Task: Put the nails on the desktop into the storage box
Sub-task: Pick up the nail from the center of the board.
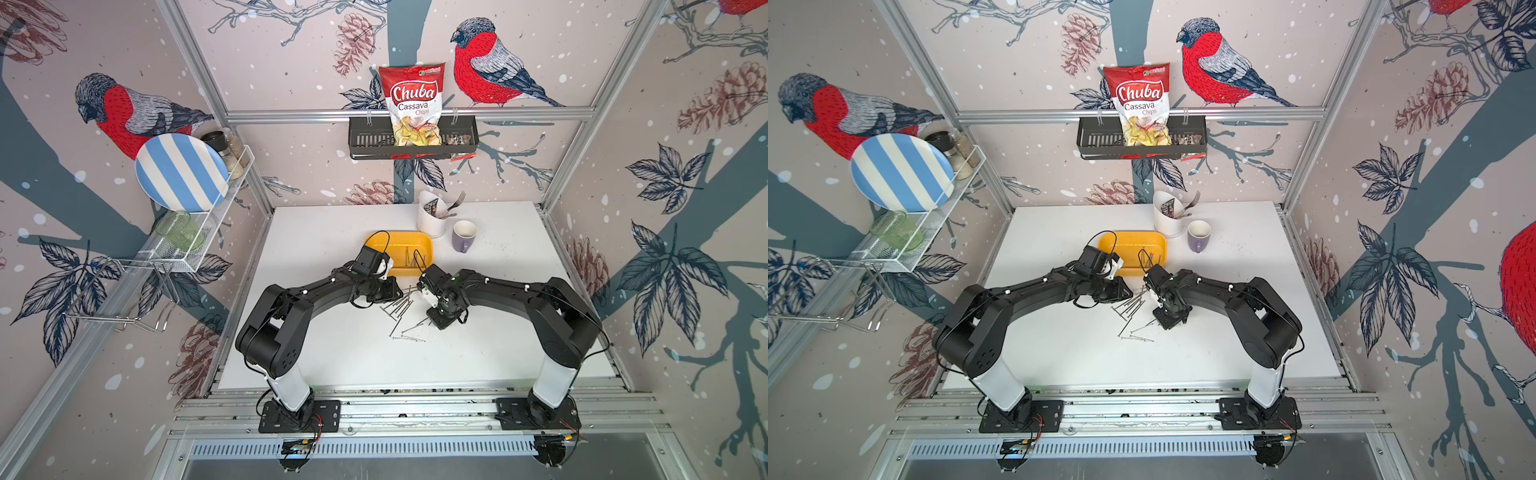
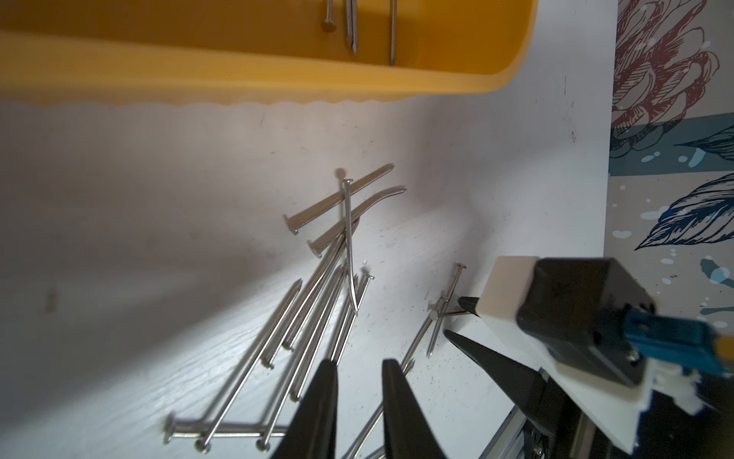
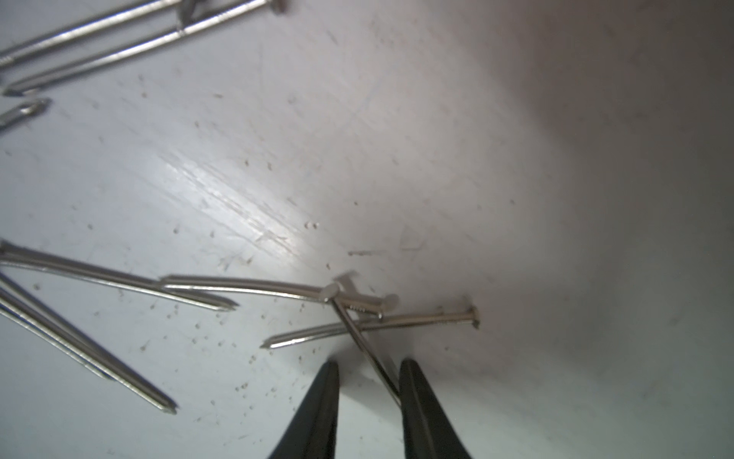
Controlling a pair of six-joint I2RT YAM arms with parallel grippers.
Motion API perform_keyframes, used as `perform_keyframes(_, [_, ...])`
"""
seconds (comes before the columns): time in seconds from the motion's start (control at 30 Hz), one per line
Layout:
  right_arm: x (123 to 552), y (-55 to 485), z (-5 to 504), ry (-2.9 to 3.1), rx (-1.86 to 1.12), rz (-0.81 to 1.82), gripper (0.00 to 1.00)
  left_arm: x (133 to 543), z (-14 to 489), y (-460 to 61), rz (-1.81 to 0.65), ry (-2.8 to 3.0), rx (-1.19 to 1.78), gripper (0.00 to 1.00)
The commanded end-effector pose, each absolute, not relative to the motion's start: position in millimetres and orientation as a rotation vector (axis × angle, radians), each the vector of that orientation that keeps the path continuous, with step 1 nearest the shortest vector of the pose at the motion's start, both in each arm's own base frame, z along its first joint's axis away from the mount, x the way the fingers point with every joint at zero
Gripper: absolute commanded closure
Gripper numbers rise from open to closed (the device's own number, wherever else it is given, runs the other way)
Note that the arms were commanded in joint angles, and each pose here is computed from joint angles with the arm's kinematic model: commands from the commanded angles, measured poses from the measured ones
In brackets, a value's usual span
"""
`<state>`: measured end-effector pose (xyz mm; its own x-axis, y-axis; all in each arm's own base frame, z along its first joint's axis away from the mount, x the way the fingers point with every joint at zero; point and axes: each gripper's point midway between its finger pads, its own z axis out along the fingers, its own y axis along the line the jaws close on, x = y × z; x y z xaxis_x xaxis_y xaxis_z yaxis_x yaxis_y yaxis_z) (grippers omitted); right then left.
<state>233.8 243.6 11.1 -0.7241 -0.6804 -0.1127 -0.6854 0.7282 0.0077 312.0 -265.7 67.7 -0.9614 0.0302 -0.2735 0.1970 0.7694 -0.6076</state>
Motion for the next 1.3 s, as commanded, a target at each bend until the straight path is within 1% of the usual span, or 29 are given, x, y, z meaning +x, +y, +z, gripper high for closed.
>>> perform_keyframes(0.0, [232.1, 239.7, 1.3, 2.831, -1.152, 0.041, 0.76, 311.4, 67.1, -266.3, -0.987, 2.721, 0.195, 0.76])
perform_keyframes(0.37, [232.2, 248.8, 12.8, 2.791, -1.169, 0.085, 0.88, 313.0, 64.3, -268.0, -0.997, 2.721, 0.187, 0.76])
perform_keyframes(0.53, [236.9, 256.8, 27.4, 2.752, -1.159, 0.125, 0.95, 312.0, 66.3, -266.3, -0.991, 2.713, 0.177, 0.76])
perform_keyframes(0.67, [244.5, 268.7, 52.8, 2.712, -1.114, 0.217, 0.98, 311.7, 71.3, -264.8, -1.003, 2.693, 0.154, 0.76])
perform_keyframes(0.8, [267.7, 283.3, 98.0, 2.670, -0.956, 0.414, 0.98, 316.5, 83.9, -264.3, -1.029, 2.648, 0.125, 0.76])
perform_keyframes(0.97, [315.8, 300.5, 155.2, 2.612, -0.678, 0.658, 0.99, 322.3, 99.7, -258.8, -1.035, 2.598, 0.093, 0.76])
perform_keyframes(1.03, [333.5, 310.8, 168.1, 2.599, -0.592, 0.719, 0.99, 325.1, 106.9, -254.7, -1.028, 2.578, 0.079, 0.76])
perform_keyframes(1.17, [364.3, 329.3, 169.4, 2.611, -0.482, 0.746, 1.00, 332.1, 120.7, -243.9, -1.000, 2.541, 0.047, 0.76])
perform_keyframes(1.27, [387.5, 331.9, 157.2, 2.646, -0.407, 0.709, 1.00, 335.5, 129.3, -236.0, -0.975, 2.521, 0.032, 0.76])
